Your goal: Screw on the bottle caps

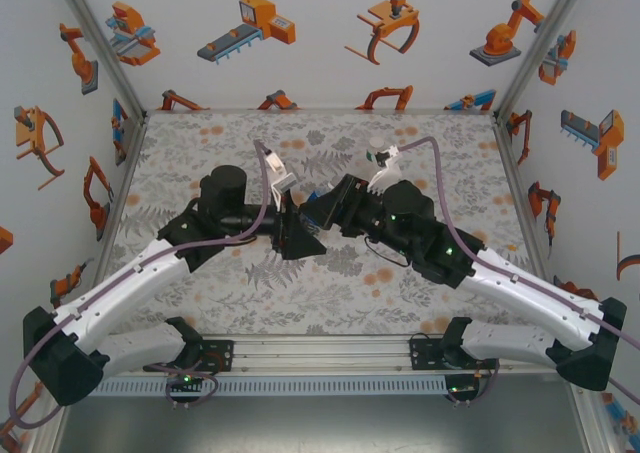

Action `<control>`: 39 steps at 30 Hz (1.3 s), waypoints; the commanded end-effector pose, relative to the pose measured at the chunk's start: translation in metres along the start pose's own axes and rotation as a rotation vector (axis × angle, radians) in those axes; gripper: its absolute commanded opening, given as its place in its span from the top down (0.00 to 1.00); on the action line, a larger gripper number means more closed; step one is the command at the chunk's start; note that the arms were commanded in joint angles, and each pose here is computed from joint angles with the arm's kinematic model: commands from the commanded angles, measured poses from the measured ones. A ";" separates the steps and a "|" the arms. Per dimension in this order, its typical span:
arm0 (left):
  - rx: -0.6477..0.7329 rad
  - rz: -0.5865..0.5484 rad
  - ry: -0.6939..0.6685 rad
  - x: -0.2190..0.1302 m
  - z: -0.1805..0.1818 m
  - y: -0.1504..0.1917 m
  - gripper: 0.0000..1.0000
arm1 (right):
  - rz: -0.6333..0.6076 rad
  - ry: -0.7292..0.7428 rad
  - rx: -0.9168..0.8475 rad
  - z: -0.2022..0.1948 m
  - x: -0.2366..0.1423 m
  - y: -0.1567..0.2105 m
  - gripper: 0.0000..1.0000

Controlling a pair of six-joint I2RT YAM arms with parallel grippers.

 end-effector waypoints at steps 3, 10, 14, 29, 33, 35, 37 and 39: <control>0.012 -0.011 0.042 -0.001 -0.009 -0.014 0.36 | 0.014 -0.094 -0.002 0.026 0.003 -0.006 0.71; 0.021 -0.017 0.049 -0.001 -0.011 -0.016 0.37 | 0.030 -0.090 0.005 0.025 0.006 -0.004 0.72; 0.023 -0.009 0.047 -0.002 -0.011 -0.014 0.44 | 0.029 -0.091 0.004 0.026 0.005 -0.004 0.72; 0.033 0.016 -0.071 -0.012 0.000 0.002 0.75 | -0.003 0.055 -0.121 0.002 -0.025 -0.032 0.35; 0.019 0.033 -0.104 -0.013 0.005 0.007 0.91 | 0.000 0.070 -0.159 -0.007 -0.032 -0.040 0.34; 0.016 0.034 -0.106 -0.013 0.006 0.008 0.96 | -0.002 0.074 -0.169 -0.010 -0.035 -0.045 0.34; 0.015 0.033 -0.107 -0.012 0.005 0.009 0.98 | -0.002 0.080 -0.165 -0.014 -0.037 -0.048 0.33; 0.022 0.030 -0.101 -0.012 0.004 0.009 1.00 | 0.005 0.054 -0.146 -0.013 -0.035 -0.050 0.32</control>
Point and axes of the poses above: each hand's point on the last joint's axis, 136 mm out from that joint toward the fingers, its own x axis out along the fingers, its own z axis along the line the jaws close on, y = z × x, the point moved 3 cm from there along -x, back along the fingers, and after that the axes turned 1 degree about -x, right-handed, at the moved point
